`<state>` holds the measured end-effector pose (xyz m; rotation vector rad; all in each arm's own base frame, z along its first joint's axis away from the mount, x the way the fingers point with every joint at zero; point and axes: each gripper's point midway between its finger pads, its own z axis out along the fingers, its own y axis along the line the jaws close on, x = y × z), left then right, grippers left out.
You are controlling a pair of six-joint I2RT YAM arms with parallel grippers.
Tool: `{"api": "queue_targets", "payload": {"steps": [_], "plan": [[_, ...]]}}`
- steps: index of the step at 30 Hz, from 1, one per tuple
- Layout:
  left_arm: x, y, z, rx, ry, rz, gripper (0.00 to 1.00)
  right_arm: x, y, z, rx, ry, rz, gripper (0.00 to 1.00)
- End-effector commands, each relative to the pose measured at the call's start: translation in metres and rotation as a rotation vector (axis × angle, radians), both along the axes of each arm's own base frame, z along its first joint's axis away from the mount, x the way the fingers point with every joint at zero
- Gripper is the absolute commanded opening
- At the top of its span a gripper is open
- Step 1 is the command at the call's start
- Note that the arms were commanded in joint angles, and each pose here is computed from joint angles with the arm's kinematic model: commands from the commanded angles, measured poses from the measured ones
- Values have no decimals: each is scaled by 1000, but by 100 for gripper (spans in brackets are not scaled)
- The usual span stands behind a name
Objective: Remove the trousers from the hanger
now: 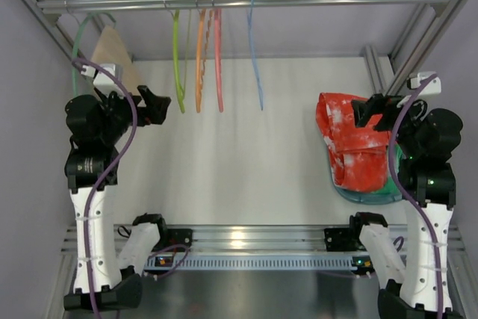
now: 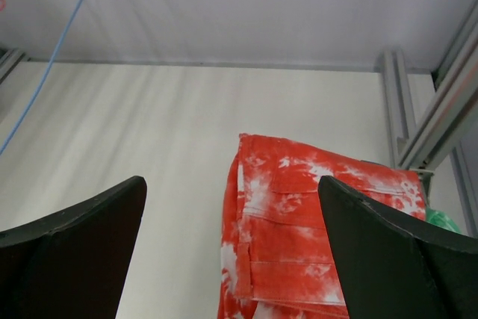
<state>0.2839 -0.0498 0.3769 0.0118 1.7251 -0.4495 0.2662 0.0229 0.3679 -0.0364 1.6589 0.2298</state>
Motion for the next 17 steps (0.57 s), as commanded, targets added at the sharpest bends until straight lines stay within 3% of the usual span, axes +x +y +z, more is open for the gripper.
{"api": "queue_targets", "payload": {"steps": [1,10,17], "plan": [[-38,-2,-29,179,121,-95,98,-15,23,-8,-44,-9,151,99],[-75,-1,-45,258,162,-117,98,-50,40,-64,-106,84,271,99],[-75,-3,-56,276,186,-148,98,-69,43,-67,-124,48,279,99]]}}
